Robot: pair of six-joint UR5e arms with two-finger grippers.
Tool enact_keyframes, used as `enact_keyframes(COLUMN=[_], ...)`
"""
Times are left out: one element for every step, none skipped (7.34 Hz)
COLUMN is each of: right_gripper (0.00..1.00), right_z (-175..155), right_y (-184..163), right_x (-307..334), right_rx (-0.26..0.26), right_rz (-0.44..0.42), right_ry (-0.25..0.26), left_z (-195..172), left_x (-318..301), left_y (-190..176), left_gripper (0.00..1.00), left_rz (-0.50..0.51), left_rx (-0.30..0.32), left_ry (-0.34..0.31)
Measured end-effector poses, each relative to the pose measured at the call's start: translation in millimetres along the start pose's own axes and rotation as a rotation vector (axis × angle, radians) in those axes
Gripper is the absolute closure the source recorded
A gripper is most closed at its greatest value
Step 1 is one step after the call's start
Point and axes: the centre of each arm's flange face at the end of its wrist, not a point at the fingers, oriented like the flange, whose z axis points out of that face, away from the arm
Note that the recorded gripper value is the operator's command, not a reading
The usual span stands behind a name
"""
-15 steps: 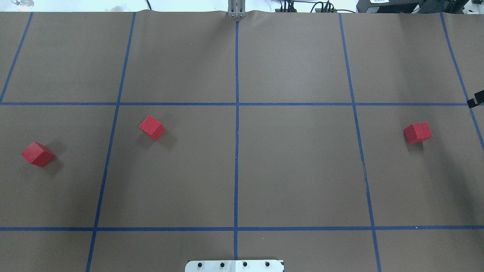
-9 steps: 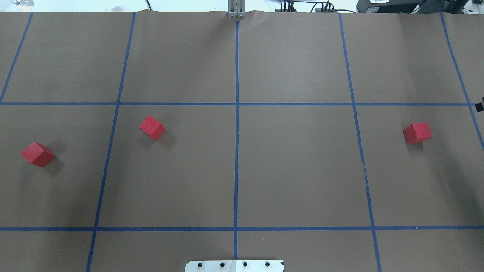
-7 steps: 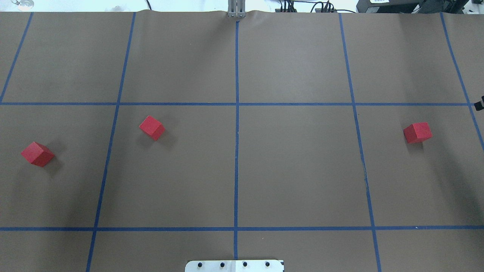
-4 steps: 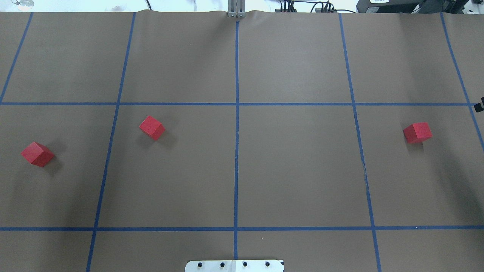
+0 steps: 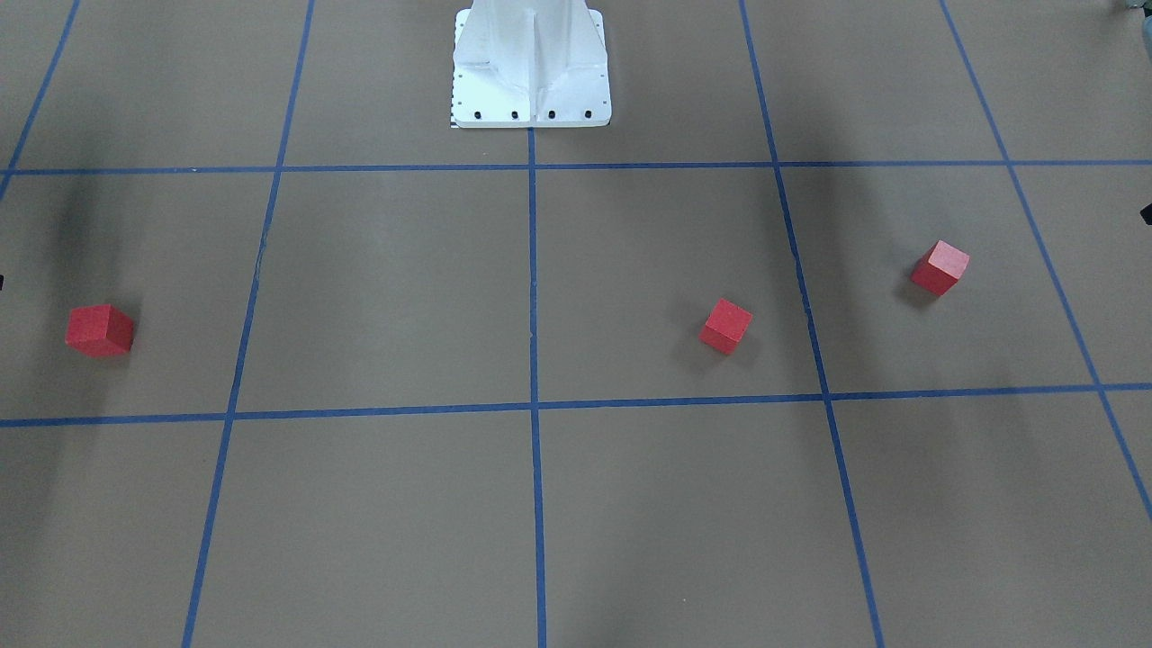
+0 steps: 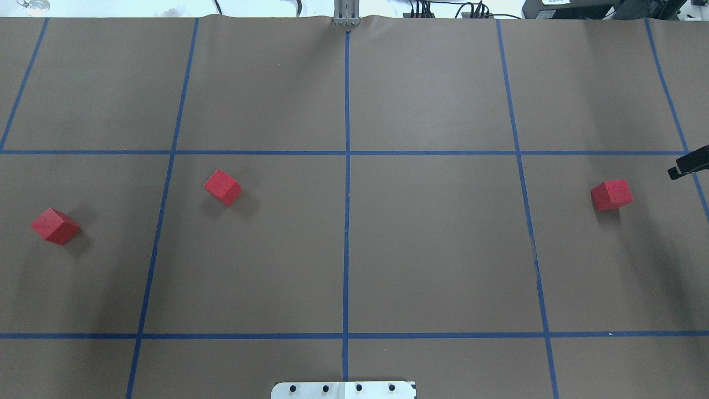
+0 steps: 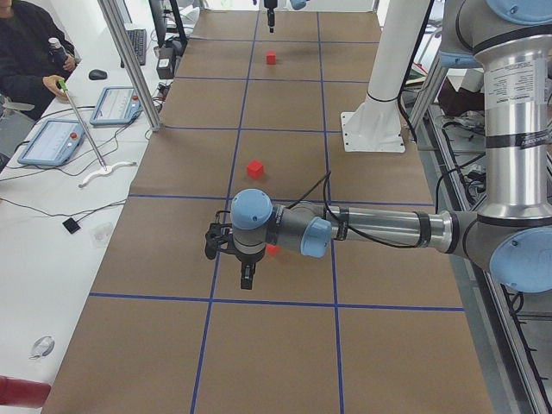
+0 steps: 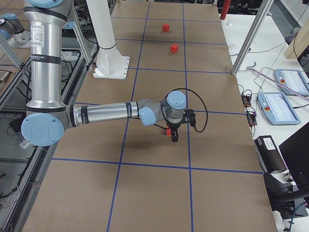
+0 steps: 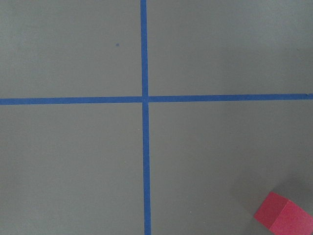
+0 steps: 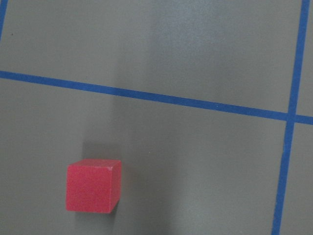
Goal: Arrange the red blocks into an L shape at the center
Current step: 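Lower the right gripper onto the red cube on its side and grasp it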
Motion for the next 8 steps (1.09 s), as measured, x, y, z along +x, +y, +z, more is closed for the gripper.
enact_keyframes(right_gripper=[0.0, 0.0, 0.0, 0.0, 0.0, 0.01, 0.01, 0.01], right_z=[7, 16, 26, 38, 48, 56, 62, 65], right_y=[-2, -4, -6, -8, -14, -24, -32, -37], right_x=[-11, -21, -33, -44, -53, -58, -61, -65], right_rx=[-0.012, -0.025, -0.04, -0.056, -0.068, -0.076, -0.082, -0.083], right_rz=[-0.002, 0.006, 0.002, -0.01, -0.022, -0.027, -0.022, -0.009], right_ry=[-0.003, 0.0, 0.006, 0.011, 0.014, 0.015, 0.016, 0.015], left_z=[1, 1, 1, 2, 2, 2, 2, 2], left_x=[0, 0, 0, -1, -1, -1, -1, -1], left_y=[2, 4, 4, 4, 5, 5, 5, 5], left_gripper=[0.0, 0.0, 0.0, 0.0, 0.0, 0.0, 0.0, 0.0], left_rz=[-0.001, 0.0, -0.001, -0.001, -0.001, -0.001, -0.001, -0.001], left_rx=[-0.005, -0.007, -0.008, -0.008, -0.008, -0.009, -0.009, -0.009], left_ry=[0.011, 0.016, 0.018, 0.018, 0.018, 0.018, 0.018, 0.018])
